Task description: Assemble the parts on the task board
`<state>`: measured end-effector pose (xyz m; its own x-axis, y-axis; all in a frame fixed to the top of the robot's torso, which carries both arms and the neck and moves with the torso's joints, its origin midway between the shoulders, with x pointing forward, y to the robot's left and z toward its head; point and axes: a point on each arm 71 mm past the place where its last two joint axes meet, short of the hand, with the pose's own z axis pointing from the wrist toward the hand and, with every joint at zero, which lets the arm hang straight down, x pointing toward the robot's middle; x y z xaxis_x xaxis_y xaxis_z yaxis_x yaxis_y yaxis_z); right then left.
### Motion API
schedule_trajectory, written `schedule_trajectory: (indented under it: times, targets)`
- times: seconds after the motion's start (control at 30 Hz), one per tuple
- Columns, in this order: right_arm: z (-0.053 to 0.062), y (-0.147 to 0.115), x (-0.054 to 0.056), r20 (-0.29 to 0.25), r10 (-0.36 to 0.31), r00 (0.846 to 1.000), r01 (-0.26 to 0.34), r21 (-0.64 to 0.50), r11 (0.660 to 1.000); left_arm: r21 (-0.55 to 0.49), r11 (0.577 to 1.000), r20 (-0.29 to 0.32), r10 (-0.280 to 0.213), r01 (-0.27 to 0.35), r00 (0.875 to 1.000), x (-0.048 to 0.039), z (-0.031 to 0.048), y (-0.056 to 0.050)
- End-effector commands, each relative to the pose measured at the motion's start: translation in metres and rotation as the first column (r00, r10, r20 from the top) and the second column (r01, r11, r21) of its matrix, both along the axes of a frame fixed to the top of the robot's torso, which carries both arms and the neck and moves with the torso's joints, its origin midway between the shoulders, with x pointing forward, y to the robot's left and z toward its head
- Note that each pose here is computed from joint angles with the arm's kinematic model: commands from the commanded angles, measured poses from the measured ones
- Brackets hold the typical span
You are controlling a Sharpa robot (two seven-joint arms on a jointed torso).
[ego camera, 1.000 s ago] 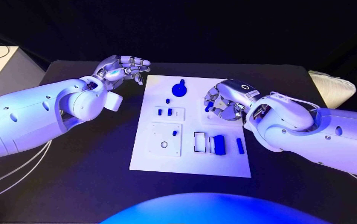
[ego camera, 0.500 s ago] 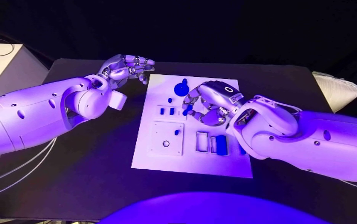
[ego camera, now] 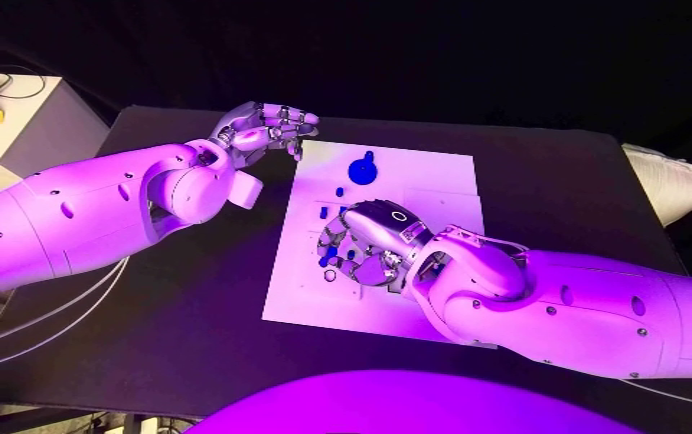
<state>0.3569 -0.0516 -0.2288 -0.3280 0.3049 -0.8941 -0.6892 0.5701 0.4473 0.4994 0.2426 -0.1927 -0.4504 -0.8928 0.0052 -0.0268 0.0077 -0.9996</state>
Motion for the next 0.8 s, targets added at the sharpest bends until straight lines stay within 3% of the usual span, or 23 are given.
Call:
schedule_trajectory:
  times: [0.03, 0.37, 0.8]
  targets:
    - [-0.006, 0.003, -0.002, -0.006, 0.048, 0.999, -0.048, -0.034, 0.998, -0.015, 1.0, 0.0, -0.021, 0.021, 1.0, -0.0007, 0.0009, -0.003]
    - [-0.015, 0.004, -0.002, -0.017, 0.051, 0.999, -0.053, -0.086, 0.995, -0.016, 1.0, -0.001, -0.024, 0.024, 1.0, -0.0009, 0.0009, -0.004]
    - [-0.017, 0.001, -0.001, 0.001, 0.031, 1.0, -0.03, -0.113, 0.993, -0.014, 1.0, -0.003, -0.02, 0.02, 1.0, -0.0008, 0.0007, -0.002]
